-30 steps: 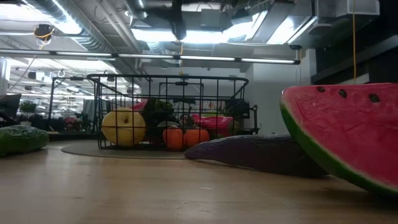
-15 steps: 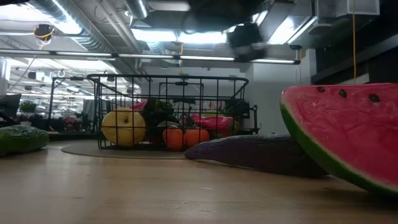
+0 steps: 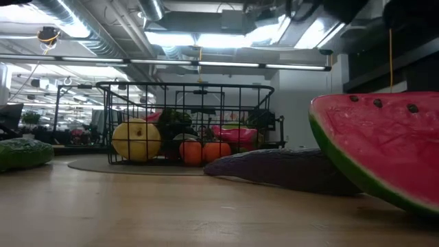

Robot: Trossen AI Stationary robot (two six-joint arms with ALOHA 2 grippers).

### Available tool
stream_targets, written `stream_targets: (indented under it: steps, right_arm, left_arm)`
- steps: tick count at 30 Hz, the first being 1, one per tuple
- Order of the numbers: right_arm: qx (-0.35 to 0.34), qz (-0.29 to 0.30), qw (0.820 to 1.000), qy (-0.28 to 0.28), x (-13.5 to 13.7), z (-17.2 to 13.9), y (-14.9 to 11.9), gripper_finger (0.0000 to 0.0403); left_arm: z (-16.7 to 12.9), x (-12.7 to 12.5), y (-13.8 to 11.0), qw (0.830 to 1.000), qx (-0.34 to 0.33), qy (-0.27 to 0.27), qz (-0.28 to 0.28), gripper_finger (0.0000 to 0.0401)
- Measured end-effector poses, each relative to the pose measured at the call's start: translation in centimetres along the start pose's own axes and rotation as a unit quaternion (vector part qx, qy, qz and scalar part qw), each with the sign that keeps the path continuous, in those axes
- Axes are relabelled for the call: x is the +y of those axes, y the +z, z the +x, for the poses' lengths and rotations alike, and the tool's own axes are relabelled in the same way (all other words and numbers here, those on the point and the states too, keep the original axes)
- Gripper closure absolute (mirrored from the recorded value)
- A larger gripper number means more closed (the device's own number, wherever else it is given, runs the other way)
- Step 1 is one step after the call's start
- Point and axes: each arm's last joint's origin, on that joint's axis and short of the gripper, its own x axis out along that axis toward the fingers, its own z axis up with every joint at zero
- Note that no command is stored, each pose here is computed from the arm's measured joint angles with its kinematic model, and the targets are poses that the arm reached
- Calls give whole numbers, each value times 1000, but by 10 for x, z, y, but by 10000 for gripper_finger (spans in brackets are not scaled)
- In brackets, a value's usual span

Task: Build produce basket
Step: Put the green cucumber into the black wire basket

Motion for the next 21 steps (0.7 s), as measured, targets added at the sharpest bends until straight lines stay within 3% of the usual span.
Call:
stream_targets:
  steps: [6,9,12,17,21]
  right_arm:
    - [-76,-14,996,-51,30,22,-41,199]
    - [-114,-46,991,-46,45,33,-61,199]
    - [-194,-63,979,-24,62,41,-76,199]
    - [-318,-54,945,62,90,48,-97,199]
    - [-440,-41,887,135,108,47,-110,199]
  left_arm:
    - [0,0,0,1000,0,0,-1,161]
    - [0,0,0,1000,0,0,-1,161]
    - [0,0,0,1000,0,0,-2,162]
    - [0,-1,0,1000,4,-5,-26,162]
    - [0,-2,-2,999,35,-16,-32,162]
